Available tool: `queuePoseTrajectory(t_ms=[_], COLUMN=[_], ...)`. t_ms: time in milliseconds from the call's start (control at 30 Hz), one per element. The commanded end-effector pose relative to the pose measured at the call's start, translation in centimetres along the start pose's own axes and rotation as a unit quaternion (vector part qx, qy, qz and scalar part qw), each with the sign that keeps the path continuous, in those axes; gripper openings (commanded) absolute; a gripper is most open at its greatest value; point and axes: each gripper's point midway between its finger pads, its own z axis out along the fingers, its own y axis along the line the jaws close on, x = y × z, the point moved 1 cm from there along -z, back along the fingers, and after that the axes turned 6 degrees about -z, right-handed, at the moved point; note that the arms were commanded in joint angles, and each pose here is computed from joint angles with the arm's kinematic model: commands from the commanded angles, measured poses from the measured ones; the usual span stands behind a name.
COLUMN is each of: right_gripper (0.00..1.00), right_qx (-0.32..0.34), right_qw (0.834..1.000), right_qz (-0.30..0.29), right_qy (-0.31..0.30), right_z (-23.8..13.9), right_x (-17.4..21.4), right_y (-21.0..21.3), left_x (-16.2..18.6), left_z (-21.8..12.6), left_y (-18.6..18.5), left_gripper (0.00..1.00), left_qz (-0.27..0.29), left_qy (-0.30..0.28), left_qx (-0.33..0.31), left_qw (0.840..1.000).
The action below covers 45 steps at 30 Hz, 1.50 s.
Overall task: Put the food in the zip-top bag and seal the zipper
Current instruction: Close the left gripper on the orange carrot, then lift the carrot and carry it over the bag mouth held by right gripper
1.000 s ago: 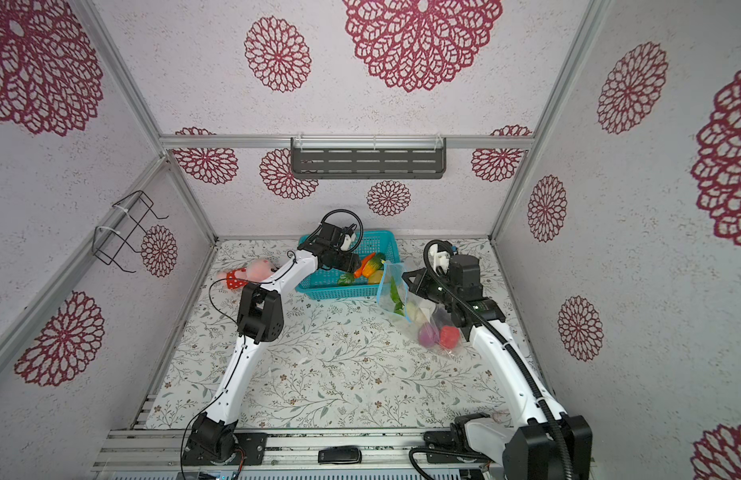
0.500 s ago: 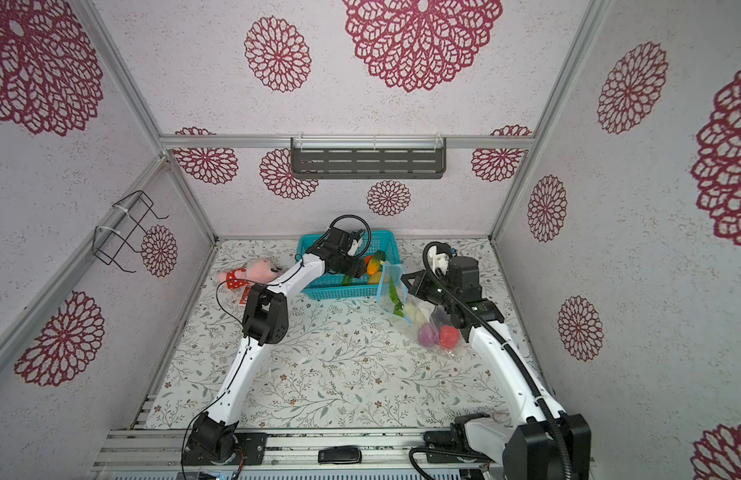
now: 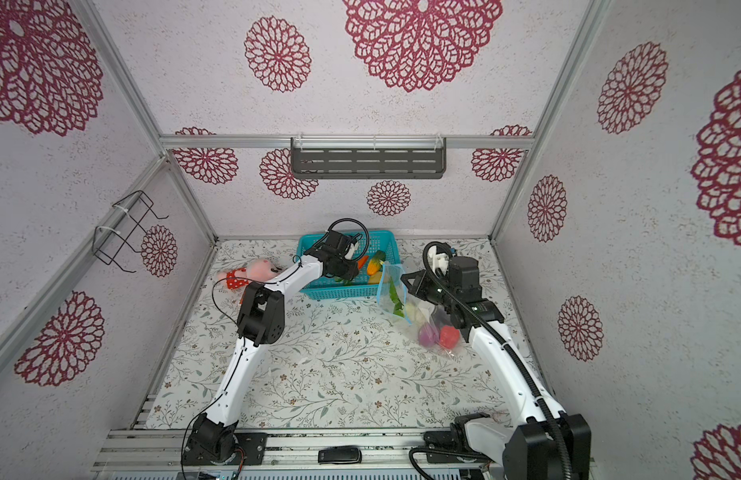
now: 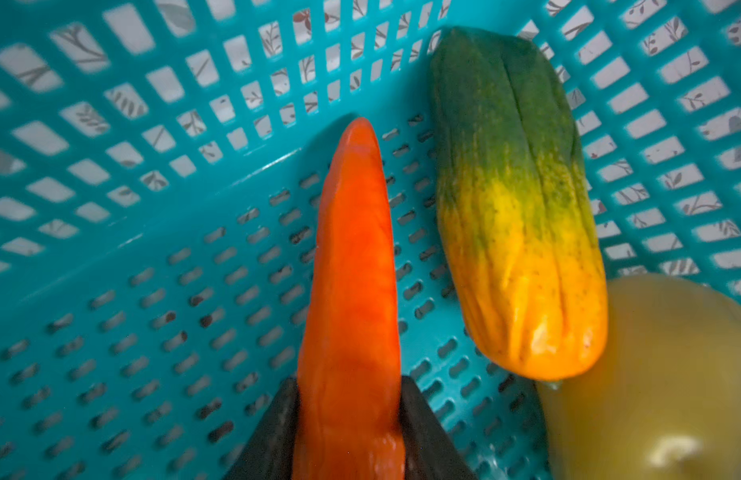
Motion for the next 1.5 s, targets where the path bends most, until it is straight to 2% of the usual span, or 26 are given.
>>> queuePoseTrajectory(t_ms=[0,233,367,567,733,933,1200,1300,1467], right_gripper=[0.00,0.00,0.00,0.00,0.00,0.00,0.00,0.00,0.00], right_qx=[-0.015,-0.015,-0.015,-0.014,-0.009,-0.012,-0.015,-0.019,-0.026], right_qw=[1.000,1.000,1.000,1.000,1.000,0.999,0.999,0.999,0.999], right_qz=[-0.008,-0.007,-0.009,-0.012,-0.019,-0.025,-0.027,-0.029,-0.036], right_qy=[-0.012,-0.011,-0.011,-0.015,-0.017,-0.023,-0.026,-0.024,-0.026], right_z=[-0.2,-0.1,-0.2,-0.3,-0.2,0.1,0.6,0.7,0.8], right_x=[-0.7,-0.7,-0.8,-0.9,-1.1,-1.4,-1.5,-1.3,-1.3], right_y=[1.0,0.9,1.0,1.1,0.9,1.0,0.8,1.2,2.1], left_x=[-3.6,-5.0,-5.2,-4.5,-2.3,2.9,5.9,6.9,7.9], left_z=[-4.3,-7.5,-8.8,-13.2,-17.9,-22.7,-29.9,-31.3,-31.3], left_y=[-0.3,-0.3,-0.5,-1.8,-5.5,-10.5,-13.7,-15.5,-16.4], left_gripper=[0.32,0.24,0.23,0.21,0.20,0.16,0.16,0.17,0.17], left_qz=[0.000,-0.011,-0.018,-0.035,-0.030,-0.026,-0.020,-0.002,0.013], left_qy=[-0.052,-0.086,-0.086,-0.069,-0.034,0.058,0.066,0.081,0.109], left_qx=[0.002,0.012,0.016,0.035,0.079,0.127,0.166,0.184,0.183], left_qw=[0.999,0.996,0.996,0.996,0.996,0.990,0.984,0.980,0.977])
